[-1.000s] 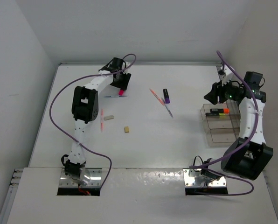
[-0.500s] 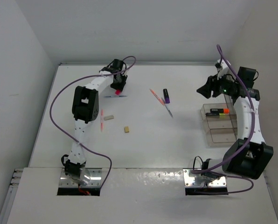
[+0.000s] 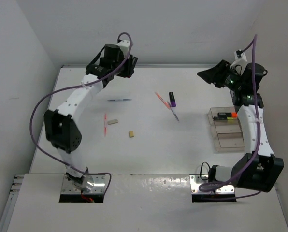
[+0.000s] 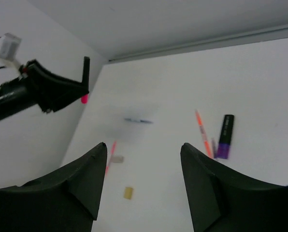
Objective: Sort the stationery into containers
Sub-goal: Pick up the pen from the center of the board, then place the pen in the storage box.
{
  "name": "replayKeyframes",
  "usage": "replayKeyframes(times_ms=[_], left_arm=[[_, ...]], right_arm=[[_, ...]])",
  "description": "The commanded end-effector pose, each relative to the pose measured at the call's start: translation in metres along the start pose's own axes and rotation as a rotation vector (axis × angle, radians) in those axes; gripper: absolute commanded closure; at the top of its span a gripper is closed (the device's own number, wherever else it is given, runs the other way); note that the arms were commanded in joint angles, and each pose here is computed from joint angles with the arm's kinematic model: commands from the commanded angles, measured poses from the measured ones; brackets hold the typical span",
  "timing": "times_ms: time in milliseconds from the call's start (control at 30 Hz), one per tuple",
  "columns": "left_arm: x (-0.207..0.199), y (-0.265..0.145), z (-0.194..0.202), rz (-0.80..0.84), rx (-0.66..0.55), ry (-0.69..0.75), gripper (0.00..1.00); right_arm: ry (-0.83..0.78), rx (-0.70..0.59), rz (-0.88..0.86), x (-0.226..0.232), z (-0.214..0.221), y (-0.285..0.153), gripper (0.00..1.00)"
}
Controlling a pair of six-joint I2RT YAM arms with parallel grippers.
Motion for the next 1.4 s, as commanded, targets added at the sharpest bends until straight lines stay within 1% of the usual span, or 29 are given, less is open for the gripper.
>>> replayKeyframes(times_ms=[0,33,67,100,167,233,333,467,633,767,867,900,933,1000,1033,1100,1133,1300,1333,1367], left_arm=[[-0.080,-0.061,-0.008,0.247,-0.085,-0.014,0.83],[-0.091,-0.067,0.000,0.288,-0.070,-0.011,0.83],[-0.100,-0.076,0.001,0.317,-0.074,-0.001,0.83],[-0.119,-0.094,0.002,0.371,-0.089,0.025,0.84],[-0.134,-0.112,0.002,0.416,-0.106,0.054,0.84],[-0.153,-0.124,0.008,0.463,-0.108,0.093,0.85],[-0.168,-0.135,0.017,0.494,-0.107,0.139,0.86],[-0.179,-0.142,0.022,0.517,-0.104,0.174,0.87],[-0.183,-0.143,0.024,0.525,-0.101,0.180,0.88],[-0.188,-0.142,0.026,0.540,-0.092,0.172,0.88],[-0.190,-0.141,0.025,0.544,-0.091,0.170,0.88],[-0.191,-0.142,0.024,0.544,-0.095,0.167,0.88],[-0.192,-0.141,0.025,0.546,-0.092,0.169,0.88],[-0.192,-0.139,0.024,0.544,-0.090,0.166,0.88],[-0.192,-0.138,0.024,0.544,-0.090,0.165,0.88],[-0.192,-0.136,0.024,0.546,-0.090,0.164,0.88],[-0.193,-0.135,0.026,0.546,-0.085,0.162,0.88],[-0.195,-0.133,0.026,0.550,-0.083,0.159,0.87],[-0.194,-0.133,0.025,0.550,-0.084,0.162,0.81],[-0.193,-0.133,0.025,0.544,-0.083,0.164,0.50]], right_arm=[[0.167,-0.158,-0.051,0.045,-0.033,0.001,0.38],[0.176,-0.175,-0.065,0.056,-0.037,0.000,0.32],[0.166,-0.180,-0.079,0.065,-0.039,0.002,0.29],[0.158,-0.178,-0.091,0.079,-0.038,0.008,0.28],[0.131,-0.177,-0.144,0.106,-0.040,0.015,0.26],[0.094,-0.194,-0.144,0.118,-0.045,0.020,0.26],[0.075,-0.154,-0.156,0.136,-0.032,0.035,0.26],[0.063,-0.121,-0.129,0.140,-0.020,0.045,0.26],[0.071,-0.097,-0.130,0.143,-0.012,0.054,0.27],[0.066,-0.068,-0.082,0.136,-0.003,0.061,0.28],[0.079,-0.057,-0.086,0.136,0.001,0.063,0.33],[0.081,-0.059,-0.094,0.137,0.001,0.064,0.38],[0.090,-0.055,-0.108,0.140,0.002,0.064,0.40],[0.095,-0.049,-0.130,0.142,0.005,0.066,0.49],[0.093,-0.050,-0.146,0.145,0.005,0.066,0.56],[0.091,-0.043,-0.167,0.148,0.008,0.067,0.64],[0.095,-0.040,-0.170,0.148,0.010,0.067,0.73],[0.101,-0.026,-0.198,0.151,0.013,0.066,0.87],[0.080,-0.029,-0.200,0.151,0.013,0.065,0.92],[0.069,-0.020,-0.192,0.150,0.014,0.064,0.95]])
Point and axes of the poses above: each gripper's point midway between its finger pads, its own y axis out along the fingers, its own x axis along the line the jaws close on, z = x × y, the point moved 5 cm from there along -y, back along the fingers, and after that the axes turned 13 degrees about -y, right-handed, at the moved point
